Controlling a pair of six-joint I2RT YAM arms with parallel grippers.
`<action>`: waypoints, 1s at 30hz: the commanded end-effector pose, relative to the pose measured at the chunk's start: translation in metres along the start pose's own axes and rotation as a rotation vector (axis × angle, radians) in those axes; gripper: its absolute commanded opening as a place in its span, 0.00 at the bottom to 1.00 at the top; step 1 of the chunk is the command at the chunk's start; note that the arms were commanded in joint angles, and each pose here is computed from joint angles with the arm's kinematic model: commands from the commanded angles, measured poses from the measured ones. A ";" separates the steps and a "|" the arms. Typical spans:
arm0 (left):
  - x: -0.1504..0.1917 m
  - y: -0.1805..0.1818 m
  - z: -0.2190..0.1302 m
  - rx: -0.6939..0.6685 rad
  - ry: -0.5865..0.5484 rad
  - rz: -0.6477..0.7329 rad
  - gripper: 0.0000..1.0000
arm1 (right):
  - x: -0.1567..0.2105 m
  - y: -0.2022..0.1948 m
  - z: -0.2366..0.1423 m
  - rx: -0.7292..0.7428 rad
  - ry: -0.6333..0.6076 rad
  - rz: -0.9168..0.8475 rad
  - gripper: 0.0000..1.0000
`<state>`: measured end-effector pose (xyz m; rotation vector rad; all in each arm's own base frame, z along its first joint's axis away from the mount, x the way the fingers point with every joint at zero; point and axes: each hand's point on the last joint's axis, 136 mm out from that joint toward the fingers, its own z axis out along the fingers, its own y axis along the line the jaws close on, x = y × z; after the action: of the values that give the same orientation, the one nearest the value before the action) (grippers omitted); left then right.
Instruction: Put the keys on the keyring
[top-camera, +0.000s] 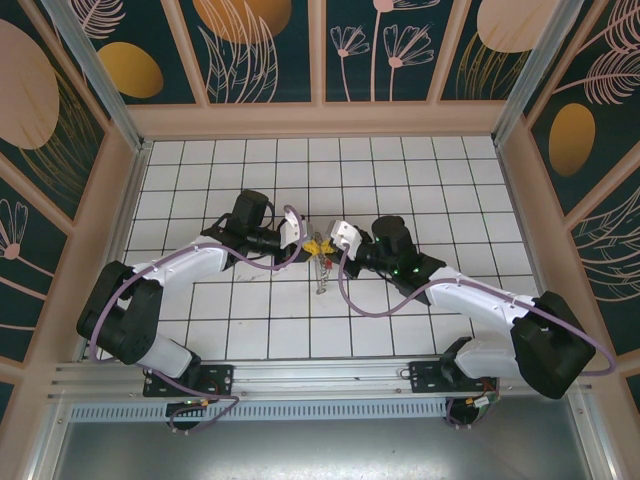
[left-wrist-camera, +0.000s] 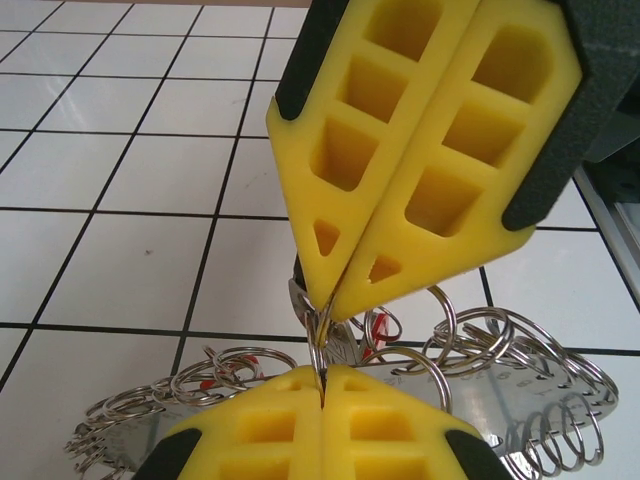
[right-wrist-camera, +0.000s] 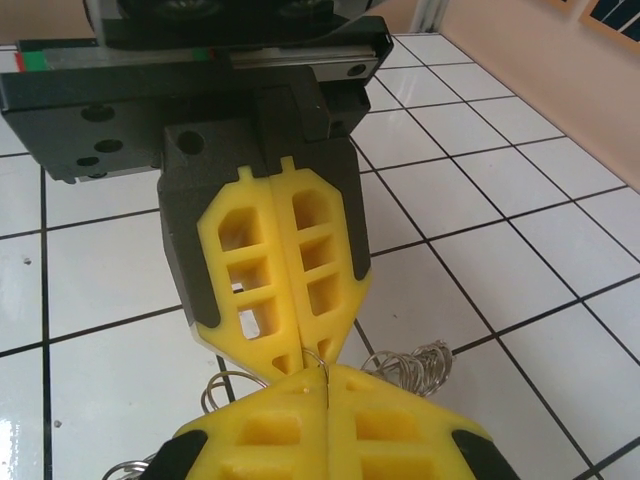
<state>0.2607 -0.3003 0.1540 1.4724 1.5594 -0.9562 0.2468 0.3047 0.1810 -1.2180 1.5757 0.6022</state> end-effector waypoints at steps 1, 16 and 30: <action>-0.012 -0.005 -0.002 0.024 -0.047 0.043 0.00 | -0.017 -0.021 -0.002 0.098 -0.034 0.010 0.00; -0.005 -0.002 0.001 0.005 -0.055 0.034 0.00 | 0.002 -0.036 -0.004 0.188 0.035 0.119 0.00; 0.016 0.008 0.004 -0.128 -0.128 -0.050 0.00 | -0.011 -0.038 0.000 0.196 -0.002 0.092 0.00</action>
<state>0.2685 -0.2973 0.1404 1.3065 1.5309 -0.9177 0.2597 0.2975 0.1701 -1.0930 1.7086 0.5635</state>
